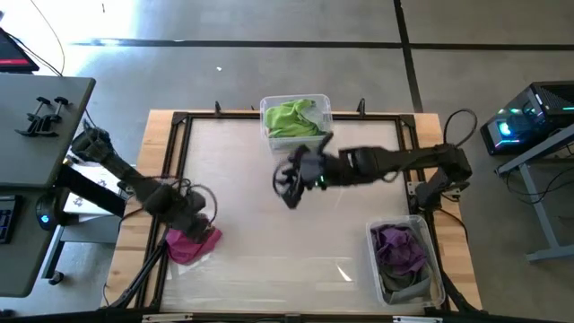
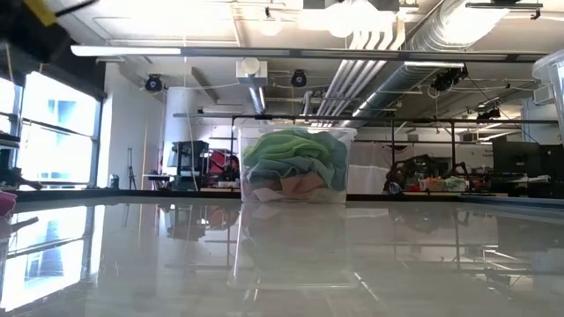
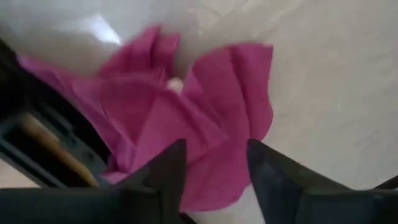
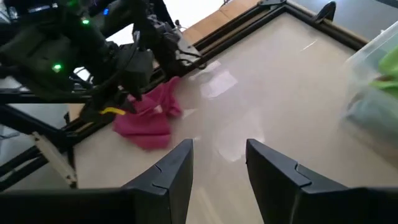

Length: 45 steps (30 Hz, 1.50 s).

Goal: Sort towels by color in basket
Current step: Put the pink towel into the bottom transparent bin

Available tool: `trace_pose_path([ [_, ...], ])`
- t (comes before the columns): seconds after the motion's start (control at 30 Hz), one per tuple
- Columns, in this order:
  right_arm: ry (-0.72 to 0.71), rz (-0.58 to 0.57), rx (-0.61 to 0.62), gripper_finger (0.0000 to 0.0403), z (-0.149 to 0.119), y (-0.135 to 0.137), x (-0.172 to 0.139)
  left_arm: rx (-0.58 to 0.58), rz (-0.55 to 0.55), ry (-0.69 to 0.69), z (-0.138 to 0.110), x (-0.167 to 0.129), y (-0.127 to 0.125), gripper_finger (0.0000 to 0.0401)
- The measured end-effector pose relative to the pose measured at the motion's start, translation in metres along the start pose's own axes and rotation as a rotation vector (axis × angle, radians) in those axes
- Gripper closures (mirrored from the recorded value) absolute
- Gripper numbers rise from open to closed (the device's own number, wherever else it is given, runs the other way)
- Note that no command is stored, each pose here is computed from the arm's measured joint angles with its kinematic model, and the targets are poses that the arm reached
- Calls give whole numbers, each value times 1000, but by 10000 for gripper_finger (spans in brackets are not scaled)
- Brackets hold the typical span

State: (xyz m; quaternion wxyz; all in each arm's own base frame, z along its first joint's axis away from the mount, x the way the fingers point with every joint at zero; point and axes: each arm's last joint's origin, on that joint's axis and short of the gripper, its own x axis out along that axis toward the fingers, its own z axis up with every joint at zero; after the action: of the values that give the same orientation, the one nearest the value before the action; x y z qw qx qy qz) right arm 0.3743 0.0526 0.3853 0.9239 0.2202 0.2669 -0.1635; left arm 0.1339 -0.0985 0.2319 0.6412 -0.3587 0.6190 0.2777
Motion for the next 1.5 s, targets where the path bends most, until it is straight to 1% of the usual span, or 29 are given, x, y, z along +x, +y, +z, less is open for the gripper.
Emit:
trace_pose_path([
  [0.13, -14, -3, 10, 259, -23, 28, -9, -64, -32, 11, -17, 16, 1, 193],
  [0.23, -43, -40, -5, 259, -38, 43, -11, -134, 18, -5, -22, 32, 8, 165],
  [0.37, -61, -75, -43, 259, -45, 48, -9, -199, 93, 5, -21, 53, 19, 155],
  [0.4, -52, -77, -55, 259, -45, 47, -7, -201, 91, 8, -21, 58, 20, 156],
  [0.47, -33, -74, -70, 259, -45, 45, -1, -204, 55, 18, -21, 67, 20, 159],
  [0.57, -6, -56, -69, 259, -43, 42, 1, -184, -27, 37, -20, 79, 16, 170],
  [0.67, 20, -56, -79, 259, -44, 40, 2, -164, -79, 17, -18, 86, 13, 196],
  [0.77, 88, -116, -76, 259, -53, 33, 4, -166, -79, -77, -13, 92, 12, 239],
  [0.87, 156, -187, -60, 259, -72, 22, 15, -183, -109, -197, -5, 94, 10, 296],
  [0.93, 218, -206, -39, 259, -86, 15, 25, -176, -158, -272, 0, 94, 7, 340],
  [1.0, 269, -159, 2, 257, -96, 11, 35, -168, -244, -331, 4, 92, -1, 382],
  [1.03, 290, -122, 18, 254, -101, 10, 39, -171, -295, -360, 7, 90, -5, 390],
  [1.1, 331, -41, 29, 244, -108, 9, 47, -172, -396, -410, 11, 86, -15, 388],
  [1.2, 344, 102, -15, 219, -113, 15, 53, -138, -541, -469, 18, 78, -30, 392],
  [1.23, 352, 132, -24, 211, -114, 16, 53, -123, -590, -483, 20, 74, -34, 396],
  [1.3, 349, 156, -22, 199, -114, 19, 52, -97, -677, -512, 24, 68, -42, 398],
  [1.4, 305, 204, -4, 192, -109, 24, 50, -73, -794, -559, 29, 56, -52, 397],
  [1.47, 255, 266, 14, 191, -103, 30, 48, -58, -848, -589, 32, 45, -59, 399],
  [1.5, 226, 306, 3, 190, -100, 34, 47, -48, -869, -603, 33, 39, -62, 399],
])
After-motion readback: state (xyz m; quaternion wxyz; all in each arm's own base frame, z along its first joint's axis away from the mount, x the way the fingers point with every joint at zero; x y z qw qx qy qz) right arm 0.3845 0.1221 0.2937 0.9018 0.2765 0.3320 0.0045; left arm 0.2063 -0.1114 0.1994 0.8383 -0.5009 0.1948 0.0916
